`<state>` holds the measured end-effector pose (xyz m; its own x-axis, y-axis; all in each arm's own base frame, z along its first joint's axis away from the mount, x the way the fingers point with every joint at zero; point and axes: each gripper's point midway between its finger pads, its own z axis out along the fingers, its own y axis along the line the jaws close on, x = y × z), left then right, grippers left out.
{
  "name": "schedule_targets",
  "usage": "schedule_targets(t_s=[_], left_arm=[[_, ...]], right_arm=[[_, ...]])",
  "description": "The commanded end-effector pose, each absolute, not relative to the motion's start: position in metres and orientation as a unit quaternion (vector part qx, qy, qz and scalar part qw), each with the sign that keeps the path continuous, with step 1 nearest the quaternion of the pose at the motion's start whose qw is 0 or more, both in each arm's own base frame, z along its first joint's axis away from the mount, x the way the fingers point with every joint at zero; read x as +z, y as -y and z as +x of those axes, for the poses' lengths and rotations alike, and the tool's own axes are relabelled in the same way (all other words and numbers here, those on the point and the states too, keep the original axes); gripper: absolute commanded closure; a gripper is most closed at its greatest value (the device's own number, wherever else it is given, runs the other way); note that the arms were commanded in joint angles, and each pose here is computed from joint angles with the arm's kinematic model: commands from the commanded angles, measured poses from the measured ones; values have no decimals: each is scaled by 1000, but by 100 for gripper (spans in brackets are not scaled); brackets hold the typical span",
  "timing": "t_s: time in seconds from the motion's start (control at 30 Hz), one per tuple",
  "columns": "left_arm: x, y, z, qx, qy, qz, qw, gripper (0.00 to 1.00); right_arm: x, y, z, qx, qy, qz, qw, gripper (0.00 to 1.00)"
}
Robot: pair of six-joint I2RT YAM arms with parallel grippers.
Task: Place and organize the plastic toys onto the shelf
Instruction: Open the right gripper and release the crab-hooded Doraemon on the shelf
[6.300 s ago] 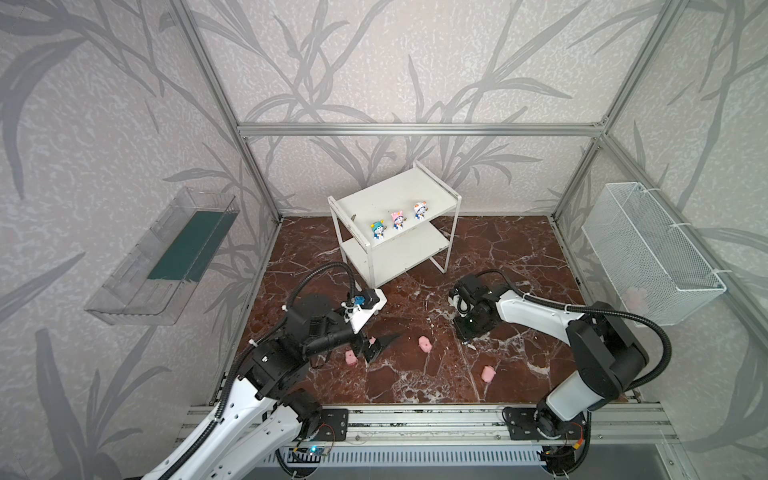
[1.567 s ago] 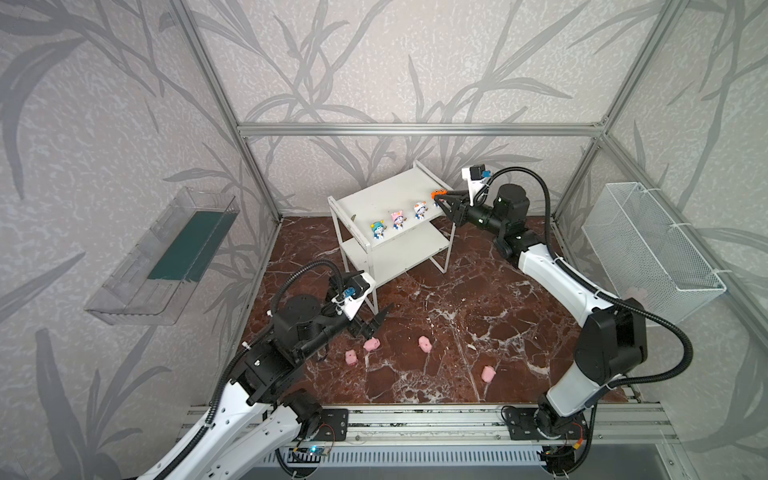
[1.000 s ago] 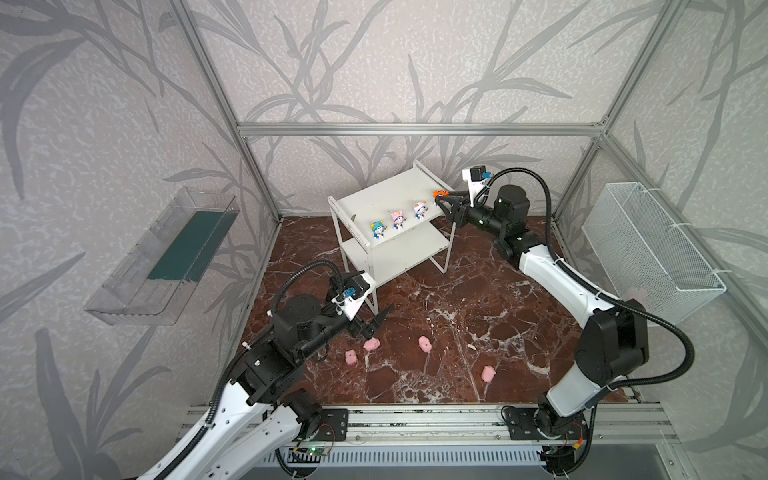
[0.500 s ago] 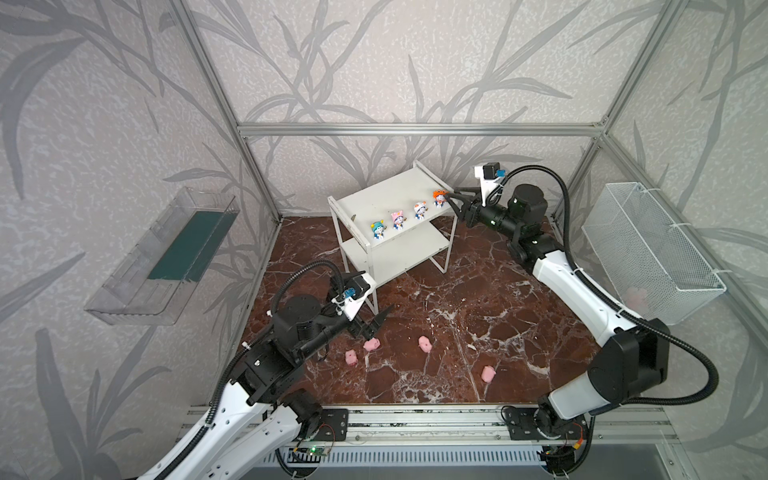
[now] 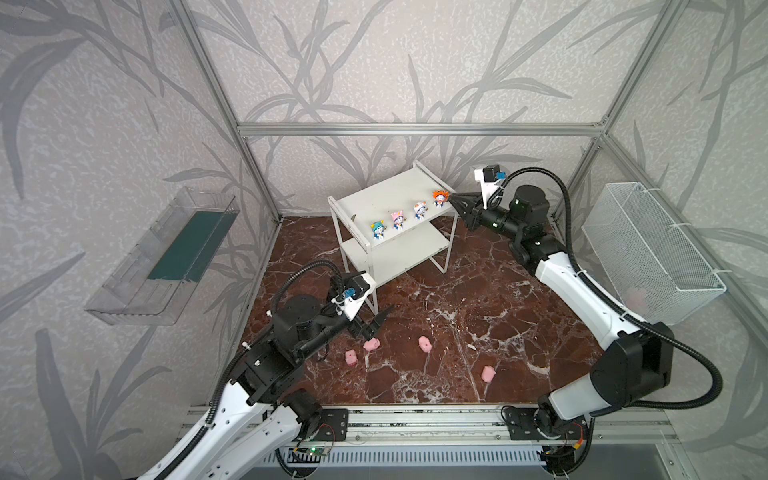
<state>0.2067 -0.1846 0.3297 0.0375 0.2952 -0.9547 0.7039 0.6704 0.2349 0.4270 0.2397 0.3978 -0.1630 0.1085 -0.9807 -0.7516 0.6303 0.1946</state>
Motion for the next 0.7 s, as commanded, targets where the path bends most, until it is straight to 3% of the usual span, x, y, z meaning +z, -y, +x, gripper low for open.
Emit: schedule_targets(t_s=[0.0,0.67], left_arm=[[335,185,205,-169,-664,372,627,1],[335,183,205,-167,-664,369,629,1]], right_arm=[[397,-241,426,366,-674,-245,593,87],[375,-240,445,361,-697,-223,577,85]])
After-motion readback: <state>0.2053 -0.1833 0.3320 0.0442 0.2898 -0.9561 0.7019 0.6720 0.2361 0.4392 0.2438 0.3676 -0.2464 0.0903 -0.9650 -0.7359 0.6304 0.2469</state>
